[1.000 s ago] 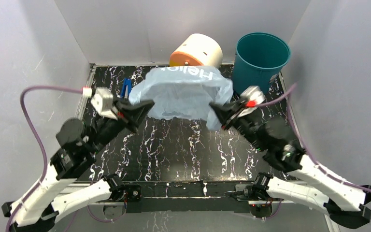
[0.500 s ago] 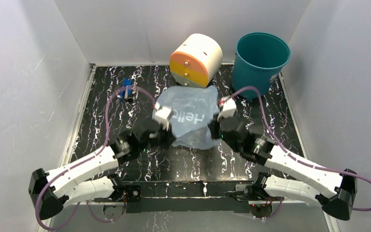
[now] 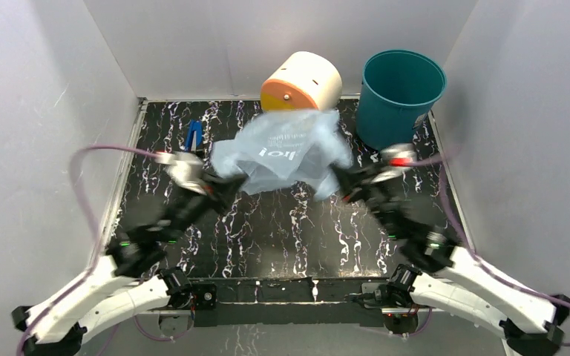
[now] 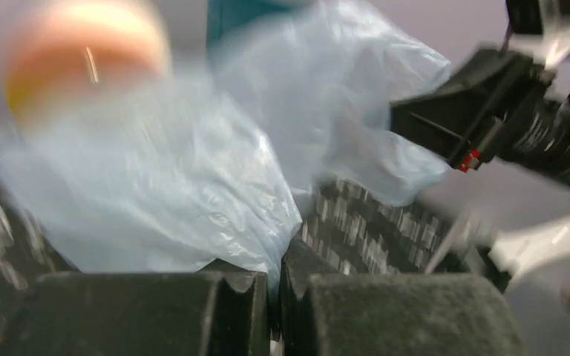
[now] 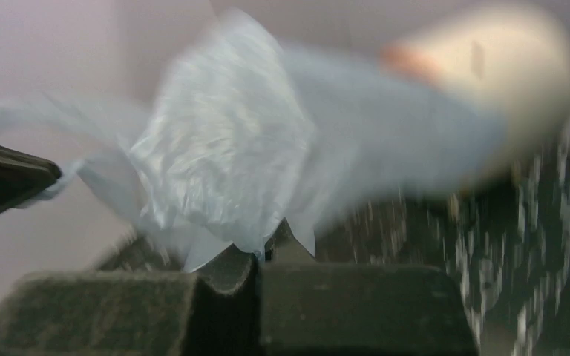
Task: Put the trash bags into the trash bin
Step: Unfold the trash bag at the center of the board.
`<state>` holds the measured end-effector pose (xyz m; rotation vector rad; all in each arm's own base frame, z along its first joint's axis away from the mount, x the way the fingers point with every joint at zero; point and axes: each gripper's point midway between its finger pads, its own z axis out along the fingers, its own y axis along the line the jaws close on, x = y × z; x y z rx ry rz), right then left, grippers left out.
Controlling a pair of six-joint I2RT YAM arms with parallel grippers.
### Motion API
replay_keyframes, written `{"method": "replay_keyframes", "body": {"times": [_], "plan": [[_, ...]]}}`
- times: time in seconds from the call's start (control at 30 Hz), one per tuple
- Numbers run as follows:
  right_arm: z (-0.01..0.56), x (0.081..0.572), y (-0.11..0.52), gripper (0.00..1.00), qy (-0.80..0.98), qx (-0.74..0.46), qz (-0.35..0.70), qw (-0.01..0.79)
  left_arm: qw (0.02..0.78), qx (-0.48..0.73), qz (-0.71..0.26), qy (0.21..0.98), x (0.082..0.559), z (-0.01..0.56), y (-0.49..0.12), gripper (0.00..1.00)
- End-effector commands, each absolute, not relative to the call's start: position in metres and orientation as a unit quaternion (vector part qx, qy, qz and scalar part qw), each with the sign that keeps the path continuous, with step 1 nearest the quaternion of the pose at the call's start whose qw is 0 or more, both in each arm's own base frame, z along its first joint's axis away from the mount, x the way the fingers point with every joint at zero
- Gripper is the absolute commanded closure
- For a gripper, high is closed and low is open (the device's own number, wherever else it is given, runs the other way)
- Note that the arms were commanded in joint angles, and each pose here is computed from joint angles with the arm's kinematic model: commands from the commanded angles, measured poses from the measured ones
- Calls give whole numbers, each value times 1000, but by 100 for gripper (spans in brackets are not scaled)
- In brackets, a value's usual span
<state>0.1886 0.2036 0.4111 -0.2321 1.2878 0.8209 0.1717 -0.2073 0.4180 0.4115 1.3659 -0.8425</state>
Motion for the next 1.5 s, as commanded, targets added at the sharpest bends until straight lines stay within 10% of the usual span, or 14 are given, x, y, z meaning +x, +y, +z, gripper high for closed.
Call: {"method": "replay_keyframes", "body": {"times": [0.0, 0.1, 0.23, 0.4, 0.57, 0.73, 0.87, 0.93, 1.07, 1.23, 1.47], "plan": [[101, 176, 193, 100, 887, -19, 206, 412, 416, 152, -342, 829, 163, 140, -242, 100], [83, 151, 206, 100, 900, -15, 260, 350, 378, 126, -394, 828, 142, 112, -254, 100], [207, 196, 220, 100, 794, -41, 309, 522, 480, 149, -331, 798, 177, 179, -246, 100], [470, 230, 239, 100, 618, -155, 277, 719, 618, 240, -199, 722, 234, 378, -252, 100], [633, 156, 230, 100, 441, -249, 385, 772, 737, 282, -307, 532, 190, 582, -249, 100], [447, 183, 222, 100, 548, -209, 342, 734, 693, 280, -359, 559, 168, 465, -243, 100], [136, 175, 207, 100, 835, -101, 271, 469, 489, 218, -400, 744, 159, 236, -268, 100], [89, 156, 199, 100, 874, -38, 277, 396, 399, 184, -459, 772, 136, 172, -284, 100], [164, 187, 204, 100, 817, -68, 274, 503, 400, 194, -422, 790, 141, 146, -285, 100], [292, 228, 226, 100, 741, -131, 234, 615, 530, 240, -296, 757, 196, 247, -275, 100], [250, 231, 250, 100, 798, -133, 227, 542, 526, 225, -245, 783, 206, 234, -261, 100]]}}
